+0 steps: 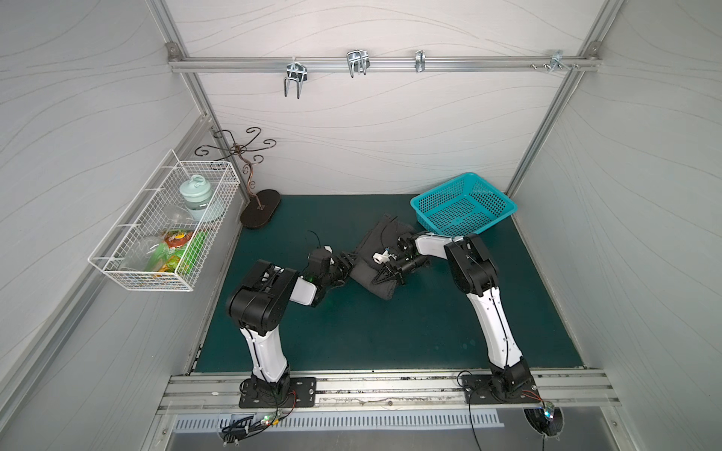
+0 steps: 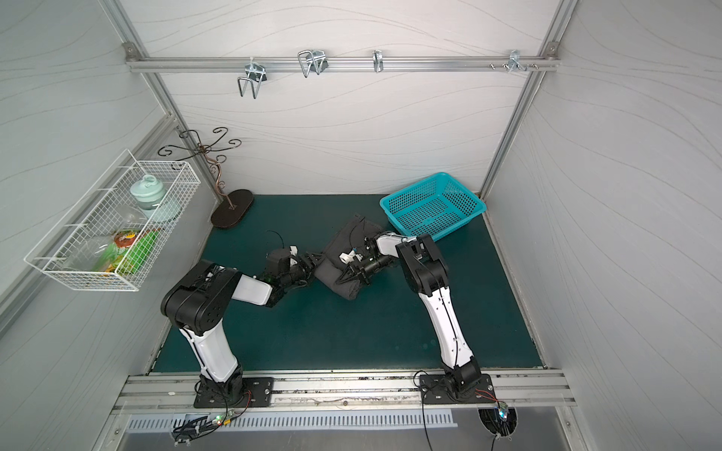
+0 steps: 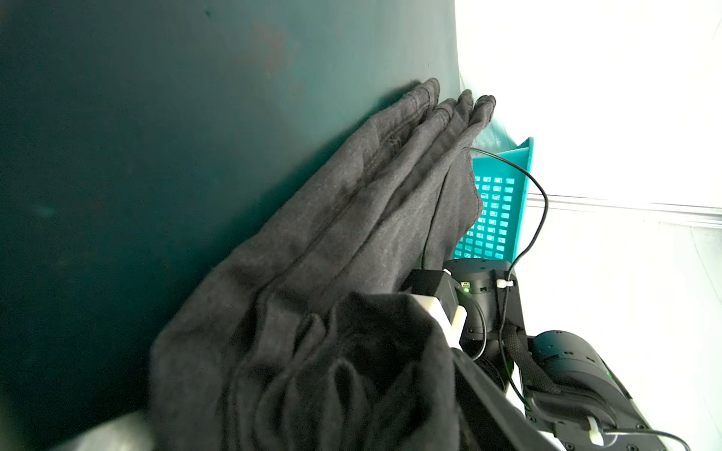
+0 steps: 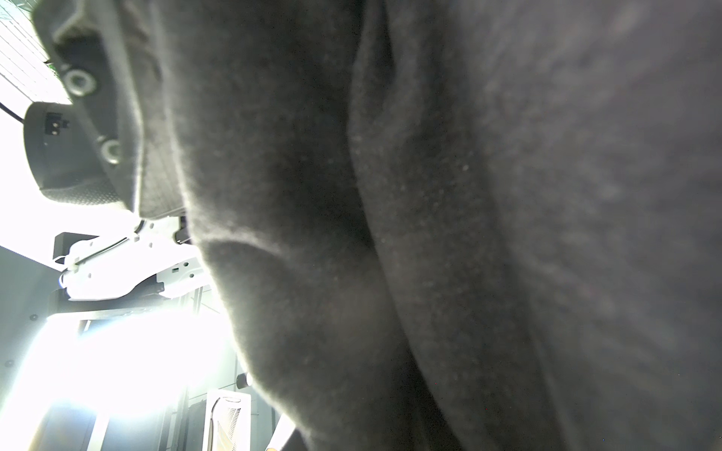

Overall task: Roll up the long pants
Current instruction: Roll the long pant at the center of the board.

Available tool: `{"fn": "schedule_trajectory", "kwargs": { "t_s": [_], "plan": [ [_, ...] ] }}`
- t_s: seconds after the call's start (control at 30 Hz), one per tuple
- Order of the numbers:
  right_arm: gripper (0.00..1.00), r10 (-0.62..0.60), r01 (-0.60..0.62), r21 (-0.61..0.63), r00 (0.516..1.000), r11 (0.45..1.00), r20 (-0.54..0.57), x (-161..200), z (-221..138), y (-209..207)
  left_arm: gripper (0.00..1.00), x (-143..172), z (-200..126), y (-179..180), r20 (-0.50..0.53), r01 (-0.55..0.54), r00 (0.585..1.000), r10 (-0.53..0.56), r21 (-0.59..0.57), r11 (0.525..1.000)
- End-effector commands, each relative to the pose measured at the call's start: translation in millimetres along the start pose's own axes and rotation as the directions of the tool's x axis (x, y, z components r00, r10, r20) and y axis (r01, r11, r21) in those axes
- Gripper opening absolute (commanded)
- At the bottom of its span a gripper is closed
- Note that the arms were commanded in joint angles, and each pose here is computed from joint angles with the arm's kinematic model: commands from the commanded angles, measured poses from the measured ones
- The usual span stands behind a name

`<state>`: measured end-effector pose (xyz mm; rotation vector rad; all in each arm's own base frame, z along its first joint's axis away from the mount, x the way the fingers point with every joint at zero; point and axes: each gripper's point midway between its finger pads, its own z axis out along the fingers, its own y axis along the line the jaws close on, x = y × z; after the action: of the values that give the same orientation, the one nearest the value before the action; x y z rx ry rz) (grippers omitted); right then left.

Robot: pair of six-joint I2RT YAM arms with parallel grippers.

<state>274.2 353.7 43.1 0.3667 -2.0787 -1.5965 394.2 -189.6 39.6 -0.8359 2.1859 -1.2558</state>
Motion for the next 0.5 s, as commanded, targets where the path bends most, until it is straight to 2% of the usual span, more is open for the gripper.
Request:
{"fn": "schedule_trajectory", "kwargs": {
  "t_s": [0.0,0.03,0.1,0.2,0.33,0.4,0.47],
  "plan": [
    [0.0,0.395,-0.367,0.281,0.917,0.887,-0.051,51.3,7.1,-120.5,0.64,-6.4,9.8,18.6,0.011,0.003,1.0,-0.003,-0.074,0.997],
    [0.0,0.391,-0.363,0.278,0.919,0.889,-0.05,50.7,7.0,-119.5,0.6,-6.0,11.1,19.6,0.004,0.002,1.0,-0.002,-0.084,0.996],
    [0.0,0.388,-0.361,0.276,0.92,0.891,-0.05,50.8,6.7,-118.2,0.37,-5.6,13.9,21.4,-0.005,0.005,1.0,-0.006,-0.103,0.995],
    [0.0,0.384,-0.356,0.276,0.922,0.893,-0.053,52.2,7.8,-116.8,0.27,-8.0,17.5,18.6,-0.006,0.0,1.0,-0.001,-0.105,0.994],
    [0.0,0.366,-0.334,0.286,0.928,0.898,-0.065,54.5,12.2,-113.2,0.0,-12.0,17.5,20.3,0.001,-0.016,1.0,0.016,-0.165,0.986],
    [0.0,0.349,-0.313,0.303,0.934,0.9,-0.074,56.0,14.3,-111.3,0.0,-16.0,13.3,20.3,0.016,-0.034,0.999,0.039,-0.207,0.978],
    [0.13,0.329,-0.286,0.329,0.941,0.9,-0.081,57.1,15.8,-108.9,0.0,-18.4,5.3,24.9,0.024,-0.048,0.998,0.057,-0.275,0.96]
  ]
}}
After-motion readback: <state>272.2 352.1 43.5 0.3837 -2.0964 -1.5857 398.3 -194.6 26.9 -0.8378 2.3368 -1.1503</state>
